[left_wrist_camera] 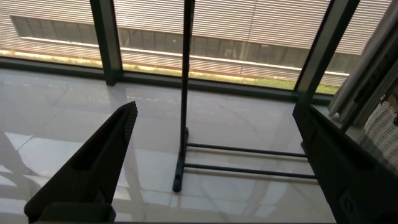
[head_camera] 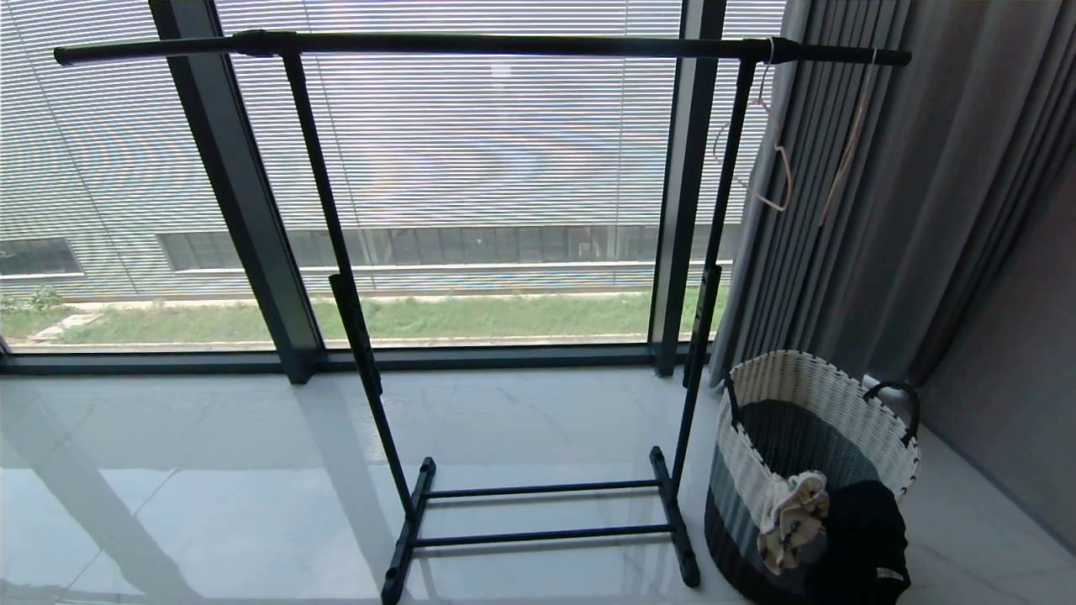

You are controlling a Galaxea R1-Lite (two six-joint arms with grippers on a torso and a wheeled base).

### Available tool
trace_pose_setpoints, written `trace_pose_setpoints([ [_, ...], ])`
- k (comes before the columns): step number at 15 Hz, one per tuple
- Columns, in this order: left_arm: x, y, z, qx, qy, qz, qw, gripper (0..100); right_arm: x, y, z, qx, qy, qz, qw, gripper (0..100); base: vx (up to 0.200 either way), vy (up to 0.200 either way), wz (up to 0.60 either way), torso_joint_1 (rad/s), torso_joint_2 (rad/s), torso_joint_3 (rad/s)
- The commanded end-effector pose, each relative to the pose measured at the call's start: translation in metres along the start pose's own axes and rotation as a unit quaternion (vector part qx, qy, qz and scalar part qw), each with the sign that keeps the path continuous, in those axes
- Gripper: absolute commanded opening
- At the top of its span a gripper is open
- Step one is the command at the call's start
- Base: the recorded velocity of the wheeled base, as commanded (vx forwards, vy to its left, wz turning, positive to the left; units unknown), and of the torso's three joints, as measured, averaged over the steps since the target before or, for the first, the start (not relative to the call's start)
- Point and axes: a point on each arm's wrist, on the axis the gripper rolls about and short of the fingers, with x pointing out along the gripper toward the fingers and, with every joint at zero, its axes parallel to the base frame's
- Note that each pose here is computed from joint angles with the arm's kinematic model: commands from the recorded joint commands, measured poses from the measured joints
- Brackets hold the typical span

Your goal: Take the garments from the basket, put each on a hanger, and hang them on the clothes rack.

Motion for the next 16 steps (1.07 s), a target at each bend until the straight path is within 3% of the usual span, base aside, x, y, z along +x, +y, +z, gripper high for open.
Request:
trace_pose_setpoints([
  [1,0.0002,0.0,-0.0003,0.0,0.001,0.0,1.0,100,0.0,0.0,0.0001,0.001,0.0,0.0,1.0,100,0.0,0.0,0.0,0.0,0.0,0.0],
  [4,0.0002,0.0,-0.0003,0.002,0.001,0.0,1.0,100,0.0,0.0,0.0001,0.0,0.0,0.0,1.0,100,0.0,0.0,0.0,0.0,0.0,0.0],
  [11,0.0002,0.0,-0.0003,0.006,0.002,-0.001,1.0,100,0.0001,0.0,0.0001,0.001,0.0,0.0,1.0,100,0.0,-0.2,0.0,0.007,0.0,0.002],
  [16,0.0002,0.0,-0.0003,0.0,0.001,0.0,1.0,100,0.0,0.0,0.0001,0.001,0.0,0.0,1.0,100,0.0,0.0,0.0,0.0,0.0,0.0],
])
